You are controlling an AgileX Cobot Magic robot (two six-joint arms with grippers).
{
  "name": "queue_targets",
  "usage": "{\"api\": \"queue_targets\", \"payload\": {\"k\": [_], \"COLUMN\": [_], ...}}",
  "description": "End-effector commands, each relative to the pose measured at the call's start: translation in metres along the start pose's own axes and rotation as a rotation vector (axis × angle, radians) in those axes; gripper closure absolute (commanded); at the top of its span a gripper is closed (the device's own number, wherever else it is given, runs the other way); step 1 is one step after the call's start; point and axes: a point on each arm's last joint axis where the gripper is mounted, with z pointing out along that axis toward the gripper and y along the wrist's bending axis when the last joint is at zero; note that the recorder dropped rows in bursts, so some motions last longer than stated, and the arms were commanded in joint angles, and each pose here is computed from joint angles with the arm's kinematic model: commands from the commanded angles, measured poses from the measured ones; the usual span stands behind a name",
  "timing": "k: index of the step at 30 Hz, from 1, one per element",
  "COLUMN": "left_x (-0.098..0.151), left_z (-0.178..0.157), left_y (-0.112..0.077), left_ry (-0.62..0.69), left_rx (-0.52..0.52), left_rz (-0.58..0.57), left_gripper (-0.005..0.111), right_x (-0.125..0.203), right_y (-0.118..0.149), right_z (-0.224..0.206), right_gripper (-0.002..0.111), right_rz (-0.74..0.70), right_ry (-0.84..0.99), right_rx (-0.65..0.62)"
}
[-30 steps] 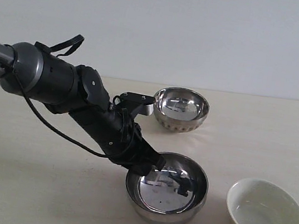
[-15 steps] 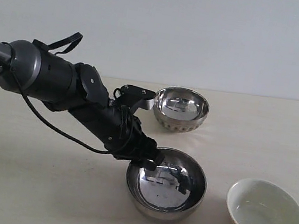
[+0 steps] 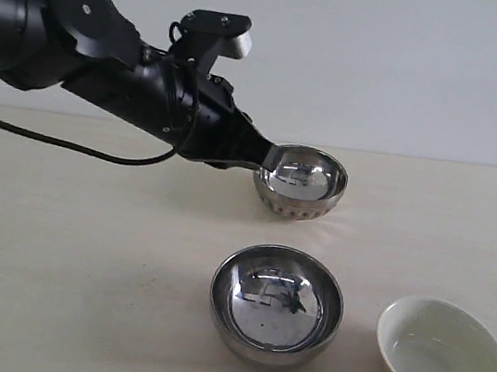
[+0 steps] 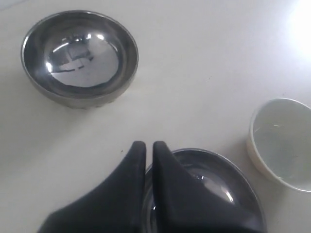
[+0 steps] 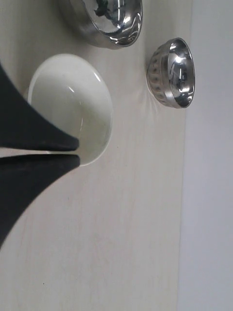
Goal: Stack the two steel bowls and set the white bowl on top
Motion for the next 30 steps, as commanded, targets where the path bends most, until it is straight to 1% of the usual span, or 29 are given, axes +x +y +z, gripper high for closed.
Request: {"api": "queue_targets", "payload": {"k": [1,3,7,12,18,20,23,27,30], "left_x": [-0.001,0.004,0.021,0.055,0.105,0.121,0.143,0.172,0.190], "left_z": [-0.028,-0.042,-0.070,-0.106,-0.143,-0.154,-0.168,-0.179,-0.188], "left_y": [-0.005,-0.008,-0.007,-0.009,-0.011,-0.013,-0.017,-0.020,-0.025], "left_ry": [-0.062,-0.091,-0.182,-0.253,-0.332,-0.358,-0.389,-0.408,-0.429], "left_rx": [-0.023,-0.042,-0.124,-0.196,-0.269,-0.275,-0.253,-0.246,-0.211], "left_rz": [0.030,0.027,0.016,0.012,-0.001,-0.024,-0.096,-0.105,-0.139], "left_gripper": [0.102,0.102,0.102,0.102,0.102,0.102,0.102,0.102,0.102], "right_x": [-0.001,-0.001,-0.001,-0.001,-0.001,-0.001,-0.001,-0.001,-0.001], "right_y": [0.000,0.000,0.000,0.000,0.000,0.000,0.000,0.000,0.000], "right_z": [0.000,0.000,0.000,0.000,0.000,0.000,0.000,0.000,0.000], "right_gripper": [0.108,0.108,0.108,0.108,0.108,0.108,0.108,0.108,0.108], "right_rz": [-0.001,-0.001,-0.001,-0.001,-0.001,-0.001,-0.001,-0.001,-0.001], "right_ry": [-0.007,-0.007,-0.007,-0.007,-0.007,-0.007,-0.007,-0.007,-0.007], "right_rx": [0.006,0.006,0.006,0.006,0.006,0.006,0.006,0.006,0.006]}}
